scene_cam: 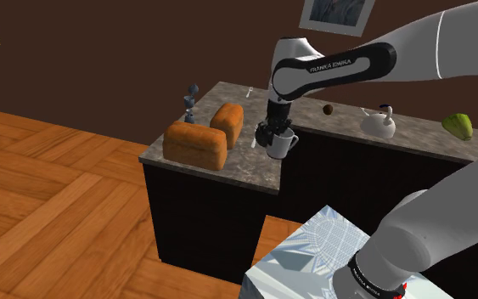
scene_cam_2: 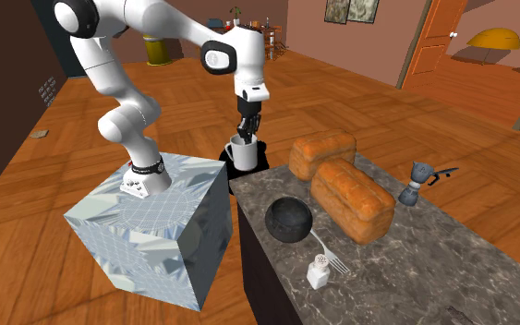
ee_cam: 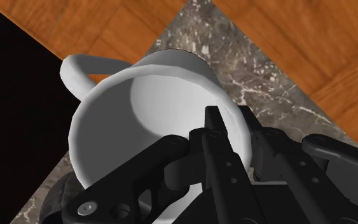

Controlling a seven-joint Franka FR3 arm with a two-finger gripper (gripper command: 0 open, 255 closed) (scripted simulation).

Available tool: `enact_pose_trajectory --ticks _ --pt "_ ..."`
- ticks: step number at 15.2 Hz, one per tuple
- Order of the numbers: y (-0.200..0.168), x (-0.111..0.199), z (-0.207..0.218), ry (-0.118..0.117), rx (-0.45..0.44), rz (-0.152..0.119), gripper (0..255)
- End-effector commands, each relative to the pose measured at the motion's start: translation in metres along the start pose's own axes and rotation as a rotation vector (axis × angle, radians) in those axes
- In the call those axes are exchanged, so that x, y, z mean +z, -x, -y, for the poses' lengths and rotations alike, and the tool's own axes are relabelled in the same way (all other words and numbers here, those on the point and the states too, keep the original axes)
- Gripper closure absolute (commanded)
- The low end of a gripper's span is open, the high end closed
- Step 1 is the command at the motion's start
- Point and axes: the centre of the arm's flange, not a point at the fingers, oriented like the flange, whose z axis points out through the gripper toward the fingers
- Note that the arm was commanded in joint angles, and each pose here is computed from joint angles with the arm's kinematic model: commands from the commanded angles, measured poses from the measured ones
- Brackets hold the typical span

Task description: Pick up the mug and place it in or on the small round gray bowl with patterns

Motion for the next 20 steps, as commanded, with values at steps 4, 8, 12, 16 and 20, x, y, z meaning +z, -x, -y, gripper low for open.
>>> enact_pose_trajectory --ticks 4,8,12,16,20 --pt "-0.001 -0.026 -0.001 0.0 0.0 0.0 255" --pt "-0.001 -0.047 -0.003 0.0 0.0 0.0 255" --pt "-0.012 -0.061 -0.011 0.0 0.0 0.0 255" --pt "-0.055 -0.064 -0.042 0.0 0.0 0.0 255" --pt "-0.098 -0.067 -0.072 0.0 0.0 0.0 255"
